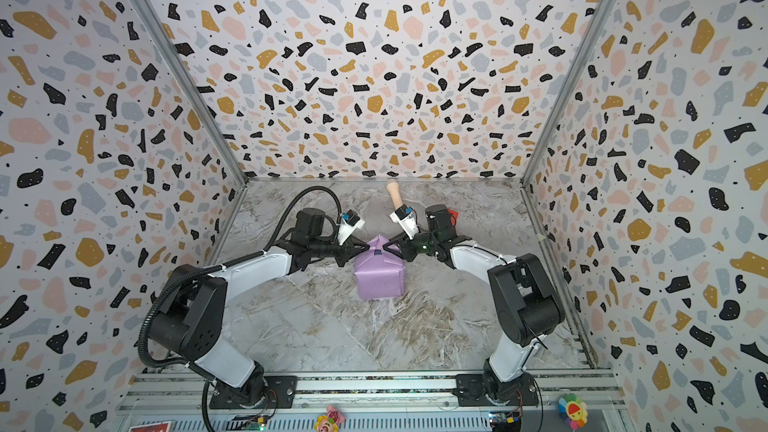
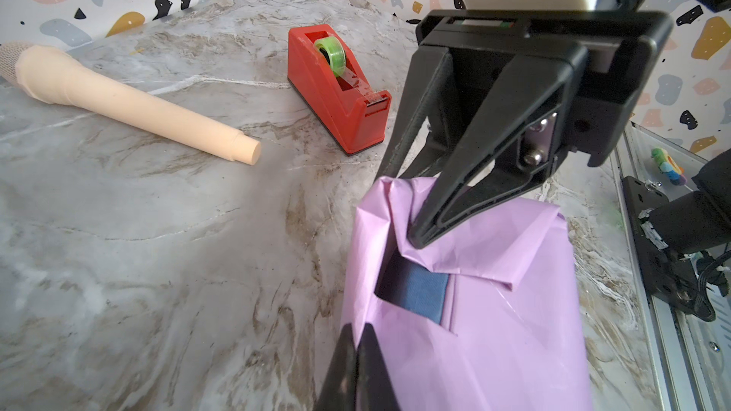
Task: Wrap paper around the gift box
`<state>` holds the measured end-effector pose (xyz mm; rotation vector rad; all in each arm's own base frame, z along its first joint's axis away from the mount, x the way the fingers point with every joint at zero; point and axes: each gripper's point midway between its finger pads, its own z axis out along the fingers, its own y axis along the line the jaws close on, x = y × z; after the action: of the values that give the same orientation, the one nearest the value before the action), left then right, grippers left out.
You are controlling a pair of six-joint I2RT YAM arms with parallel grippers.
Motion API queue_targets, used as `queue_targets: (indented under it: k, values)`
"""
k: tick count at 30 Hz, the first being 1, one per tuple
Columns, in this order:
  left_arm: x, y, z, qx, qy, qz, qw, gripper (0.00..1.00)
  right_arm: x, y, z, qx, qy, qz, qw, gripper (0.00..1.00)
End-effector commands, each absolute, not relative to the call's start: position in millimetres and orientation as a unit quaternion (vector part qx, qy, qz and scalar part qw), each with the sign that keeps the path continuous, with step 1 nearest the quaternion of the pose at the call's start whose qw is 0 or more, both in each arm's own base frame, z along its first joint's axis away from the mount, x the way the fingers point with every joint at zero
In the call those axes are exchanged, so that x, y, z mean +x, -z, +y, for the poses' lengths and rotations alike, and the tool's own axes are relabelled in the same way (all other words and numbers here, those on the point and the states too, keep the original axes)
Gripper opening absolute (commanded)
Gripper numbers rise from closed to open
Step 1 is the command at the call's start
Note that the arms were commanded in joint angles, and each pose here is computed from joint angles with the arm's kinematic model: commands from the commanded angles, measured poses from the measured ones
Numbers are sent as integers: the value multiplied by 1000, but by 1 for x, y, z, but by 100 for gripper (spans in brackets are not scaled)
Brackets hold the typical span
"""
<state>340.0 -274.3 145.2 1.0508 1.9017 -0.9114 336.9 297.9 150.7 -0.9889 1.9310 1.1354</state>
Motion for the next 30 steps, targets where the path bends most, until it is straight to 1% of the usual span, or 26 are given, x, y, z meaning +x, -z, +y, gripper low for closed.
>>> queue_targets:
  k: [1, 8, 12, 18, 21, 22, 23, 26, 30]
  values:
    - [341, -170, -281, 422, 367, 723, 406, 0, 330, -168, 305, -416, -449, 710, 348, 24]
    - [341, -171, -281, 421, 366, 723, 406, 0, 332, -171, 300, -417, -437, 709, 365, 18]
    - [340, -171, -280, 422, 365, 723, 407, 0, 334, -176, 297, -413, -441, 705, 372, 13]
    - [340, -173, -280, 421, 363, 723, 410, 0, 332, -179, 298, -415, -451, 697, 373, 1]
    - [340, -176, -281, 423, 367, 718, 413, 0, 331, -180, 299, -418, -452, 694, 374, 0]
    - [340, -176, -282, 422, 370, 718, 412, 1, 331, -179, 298, -417, -452, 695, 373, 0]
    - [340, -177, -282, 423, 371, 717, 413, 5, 331, -179, 298, -417, -452, 695, 373, 0]
    - [340, -178, -284, 425, 373, 714, 413, 13, 331, -180, 299, -418, -454, 693, 373, 0]
    - [339, -180, -288, 430, 378, 709, 412, 21, 330, -180, 299, -420, -456, 691, 372, 0]
